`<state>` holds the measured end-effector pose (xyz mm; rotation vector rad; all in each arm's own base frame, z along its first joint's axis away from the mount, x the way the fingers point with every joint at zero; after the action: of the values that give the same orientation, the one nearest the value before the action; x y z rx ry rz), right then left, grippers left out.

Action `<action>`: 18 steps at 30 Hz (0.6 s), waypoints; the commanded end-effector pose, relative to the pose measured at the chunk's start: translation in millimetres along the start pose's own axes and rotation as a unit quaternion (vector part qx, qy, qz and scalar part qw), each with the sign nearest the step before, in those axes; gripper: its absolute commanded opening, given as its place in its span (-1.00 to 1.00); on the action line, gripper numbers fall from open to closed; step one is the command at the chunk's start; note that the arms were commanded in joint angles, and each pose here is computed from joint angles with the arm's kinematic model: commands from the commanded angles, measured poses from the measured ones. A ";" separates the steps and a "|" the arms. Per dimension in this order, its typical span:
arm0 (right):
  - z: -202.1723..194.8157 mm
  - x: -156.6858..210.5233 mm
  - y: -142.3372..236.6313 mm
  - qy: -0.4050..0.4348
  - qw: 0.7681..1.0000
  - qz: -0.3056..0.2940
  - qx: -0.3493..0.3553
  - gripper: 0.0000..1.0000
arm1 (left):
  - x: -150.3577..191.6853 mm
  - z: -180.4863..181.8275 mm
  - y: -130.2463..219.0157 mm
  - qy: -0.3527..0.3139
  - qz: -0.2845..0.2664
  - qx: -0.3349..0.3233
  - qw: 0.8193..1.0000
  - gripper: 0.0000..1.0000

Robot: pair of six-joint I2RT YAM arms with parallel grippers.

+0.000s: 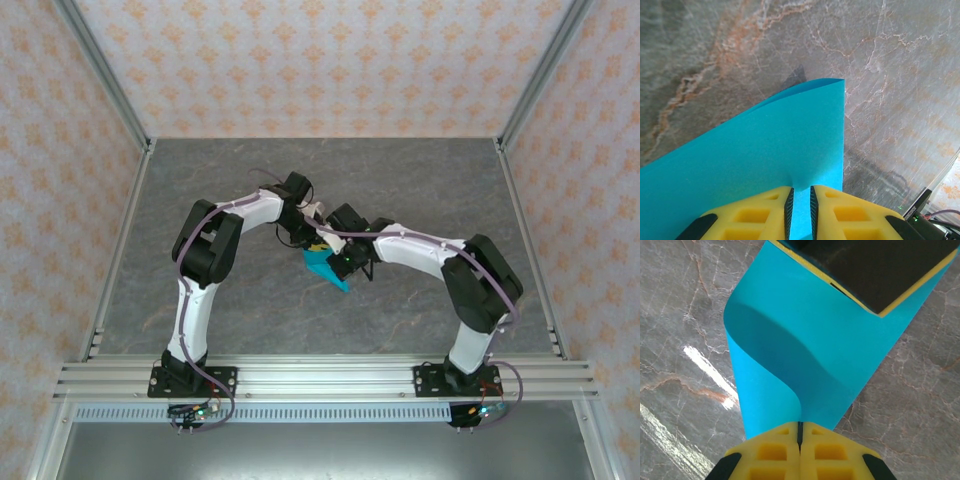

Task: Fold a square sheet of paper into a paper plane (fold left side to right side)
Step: Third fold the triangle at the center of the table.

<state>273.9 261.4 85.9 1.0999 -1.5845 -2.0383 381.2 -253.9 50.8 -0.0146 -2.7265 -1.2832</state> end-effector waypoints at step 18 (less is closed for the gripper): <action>-16.2 -7.5 -15.8 -0.037 0.999 0.003 0.031 -1.00 | 16.0 22.5 -11.2 0.021 0.026 -0.040 0.999 -0.61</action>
<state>284.0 258.6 68.8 1.0266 -1.6527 -2.0572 381.2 -253.7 50.6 -0.0159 -2.7286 -1.2840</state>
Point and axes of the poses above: each hand's point on the last joint's axis, 136 mm out from that joint toward the fingers, its own y axis back along the fingers, its own z axis along the line the jaws close on, x = y × z, the point moved 4 cm from there along y, back along the fingers, and after that the axes turned 4 degrees about y, right-handed, at the moved point
